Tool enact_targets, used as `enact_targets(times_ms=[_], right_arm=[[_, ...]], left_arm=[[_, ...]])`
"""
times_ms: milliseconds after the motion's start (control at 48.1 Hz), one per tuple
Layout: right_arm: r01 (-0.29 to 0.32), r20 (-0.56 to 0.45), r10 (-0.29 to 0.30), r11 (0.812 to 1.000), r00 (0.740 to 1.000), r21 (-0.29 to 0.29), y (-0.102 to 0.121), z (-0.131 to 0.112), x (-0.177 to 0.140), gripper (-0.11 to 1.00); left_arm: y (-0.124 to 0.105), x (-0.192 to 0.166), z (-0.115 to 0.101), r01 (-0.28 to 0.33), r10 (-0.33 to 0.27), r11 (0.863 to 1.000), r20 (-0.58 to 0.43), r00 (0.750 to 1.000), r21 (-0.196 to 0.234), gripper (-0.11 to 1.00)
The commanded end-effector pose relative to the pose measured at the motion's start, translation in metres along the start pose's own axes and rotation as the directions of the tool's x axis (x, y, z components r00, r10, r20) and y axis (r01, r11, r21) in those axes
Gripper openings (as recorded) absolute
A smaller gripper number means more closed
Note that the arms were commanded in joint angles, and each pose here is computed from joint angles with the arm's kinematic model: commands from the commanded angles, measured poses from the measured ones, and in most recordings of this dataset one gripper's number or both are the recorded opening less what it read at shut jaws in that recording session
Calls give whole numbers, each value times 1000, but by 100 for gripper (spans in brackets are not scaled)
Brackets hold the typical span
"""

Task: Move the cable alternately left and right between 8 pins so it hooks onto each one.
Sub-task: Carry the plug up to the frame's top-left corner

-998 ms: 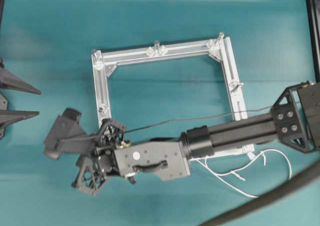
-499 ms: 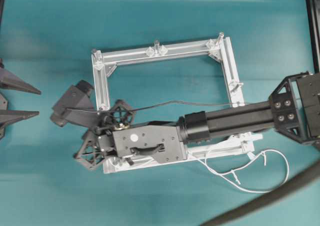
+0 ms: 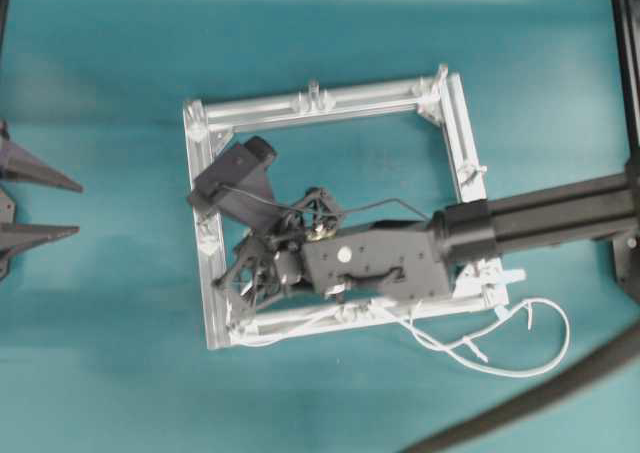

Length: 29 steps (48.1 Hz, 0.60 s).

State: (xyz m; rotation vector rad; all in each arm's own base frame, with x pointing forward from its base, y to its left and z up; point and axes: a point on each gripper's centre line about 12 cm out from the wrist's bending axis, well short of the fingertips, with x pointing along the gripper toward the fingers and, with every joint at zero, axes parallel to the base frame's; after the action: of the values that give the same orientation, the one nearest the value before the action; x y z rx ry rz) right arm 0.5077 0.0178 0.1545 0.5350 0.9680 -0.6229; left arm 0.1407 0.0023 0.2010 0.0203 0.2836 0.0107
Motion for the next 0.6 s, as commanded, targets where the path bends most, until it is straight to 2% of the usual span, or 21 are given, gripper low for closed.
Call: enact_targets(times_ms=[0, 229, 353, 582], right_arm=[[-39, 67, 38, 999, 997, 16, -7, 28, -23, 15], [-55, 123, 61, 997, 991, -54, -20, 68, -6, 15], [-52, 141, 66, 994, 988, -99, -18, 88, 4, 15], [-51, 143, 77, 982, 987, -180, -12, 109, 21, 15]], left_arm=[[0, 1, 5, 1, -1, 1000, 14, 1000, 5, 69], [0, 0, 8, 1, -1, 1000, 25, 1000, 5, 69], [0, 0, 9, 1, -1, 1000, 26, 1000, 5, 69], [0, 0, 9, 1, -1, 1000, 26, 1000, 5, 69]])
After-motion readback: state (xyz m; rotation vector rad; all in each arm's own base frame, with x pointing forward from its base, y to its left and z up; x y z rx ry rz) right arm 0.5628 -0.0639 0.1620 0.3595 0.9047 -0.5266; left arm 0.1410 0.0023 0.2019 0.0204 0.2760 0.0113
